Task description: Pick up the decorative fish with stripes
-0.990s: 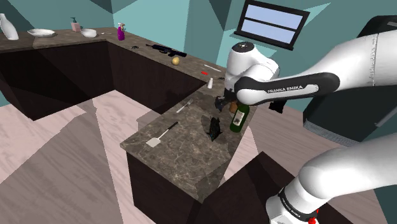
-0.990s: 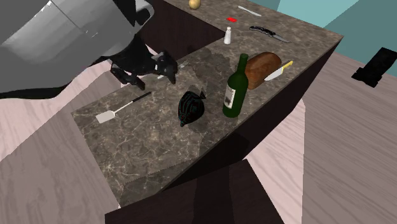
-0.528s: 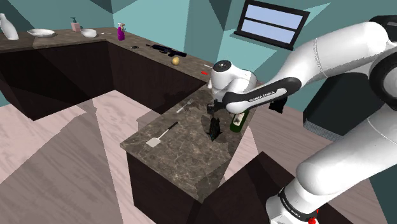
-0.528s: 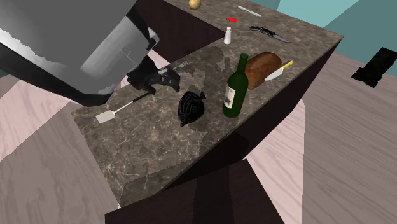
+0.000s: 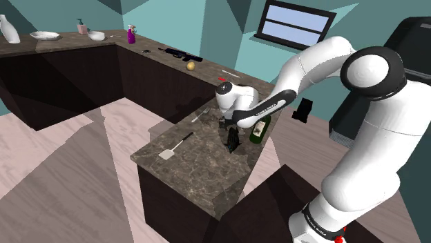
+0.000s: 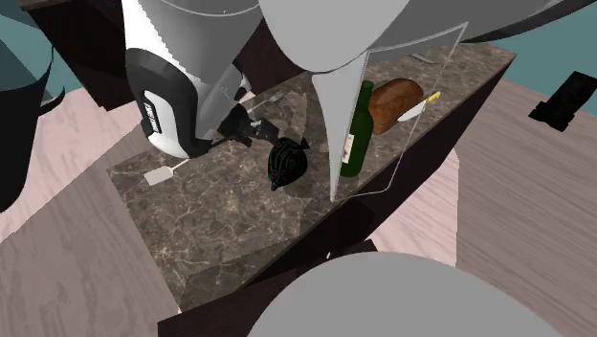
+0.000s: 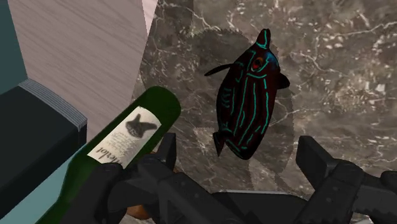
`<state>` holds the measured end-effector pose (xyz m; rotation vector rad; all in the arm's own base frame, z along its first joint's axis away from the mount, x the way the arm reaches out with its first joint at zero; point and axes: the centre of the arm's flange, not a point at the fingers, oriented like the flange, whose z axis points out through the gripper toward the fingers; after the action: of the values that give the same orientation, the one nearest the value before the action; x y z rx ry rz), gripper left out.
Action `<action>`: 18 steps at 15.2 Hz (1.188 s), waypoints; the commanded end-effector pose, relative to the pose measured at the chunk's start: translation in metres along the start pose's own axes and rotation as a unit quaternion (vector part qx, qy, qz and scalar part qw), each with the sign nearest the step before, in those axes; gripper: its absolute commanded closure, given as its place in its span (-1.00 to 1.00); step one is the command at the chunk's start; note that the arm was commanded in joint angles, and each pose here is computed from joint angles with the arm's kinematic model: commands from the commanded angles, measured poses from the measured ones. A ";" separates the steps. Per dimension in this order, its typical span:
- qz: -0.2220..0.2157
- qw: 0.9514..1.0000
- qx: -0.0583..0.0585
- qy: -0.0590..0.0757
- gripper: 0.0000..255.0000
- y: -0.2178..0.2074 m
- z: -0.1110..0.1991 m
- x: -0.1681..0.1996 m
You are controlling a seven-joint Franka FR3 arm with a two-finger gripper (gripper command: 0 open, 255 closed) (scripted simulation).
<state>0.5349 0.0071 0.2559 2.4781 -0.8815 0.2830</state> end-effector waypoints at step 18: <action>0.068 0.996 -0.050 0.004 1.00 -0.051 0.124 0.016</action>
<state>0.5835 -0.0311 0.1358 2.3280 -1.0373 0.2879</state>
